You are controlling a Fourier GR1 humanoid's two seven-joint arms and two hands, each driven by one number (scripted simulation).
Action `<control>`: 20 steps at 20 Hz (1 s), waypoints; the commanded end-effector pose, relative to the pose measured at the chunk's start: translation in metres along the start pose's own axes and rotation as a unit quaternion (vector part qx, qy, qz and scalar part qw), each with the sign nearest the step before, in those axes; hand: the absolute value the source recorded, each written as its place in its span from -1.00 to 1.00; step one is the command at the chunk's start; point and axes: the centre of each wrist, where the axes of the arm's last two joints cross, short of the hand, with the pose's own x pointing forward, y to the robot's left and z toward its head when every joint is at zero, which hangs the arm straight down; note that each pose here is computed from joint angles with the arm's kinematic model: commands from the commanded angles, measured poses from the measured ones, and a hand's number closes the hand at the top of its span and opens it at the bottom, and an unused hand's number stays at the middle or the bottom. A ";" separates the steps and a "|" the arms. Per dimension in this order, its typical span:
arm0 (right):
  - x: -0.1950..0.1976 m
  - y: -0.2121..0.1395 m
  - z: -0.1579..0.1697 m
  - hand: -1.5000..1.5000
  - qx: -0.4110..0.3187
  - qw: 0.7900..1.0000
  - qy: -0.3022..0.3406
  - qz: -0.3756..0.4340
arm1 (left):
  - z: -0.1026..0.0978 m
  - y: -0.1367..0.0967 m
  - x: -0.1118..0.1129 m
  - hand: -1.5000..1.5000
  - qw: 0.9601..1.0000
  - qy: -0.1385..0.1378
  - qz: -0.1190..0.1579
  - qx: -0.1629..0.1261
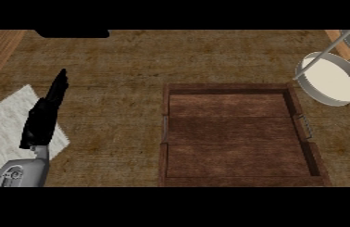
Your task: Pick the cupcake from the tray and place it in the tiered basket
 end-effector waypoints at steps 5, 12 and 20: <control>-0.039 -0.022 -0.044 1.00 0.005 0.997 -0.024 0.072 | -0.014 0.002 0.002 0.00 1.000 -0.005 -0.001 0.004; -0.052 -0.020 -0.074 1.00 -0.052 0.968 0.023 0.246 | -0.006 -0.009 0.008 0.00 1.000 -0.012 -0.001 -0.014; -0.114 -0.035 -0.107 1.00 -0.039 0.969 0.019 0.244 | 0.001 -0.006 0.009 0.00 1.000 -0.009 0.004 -0.009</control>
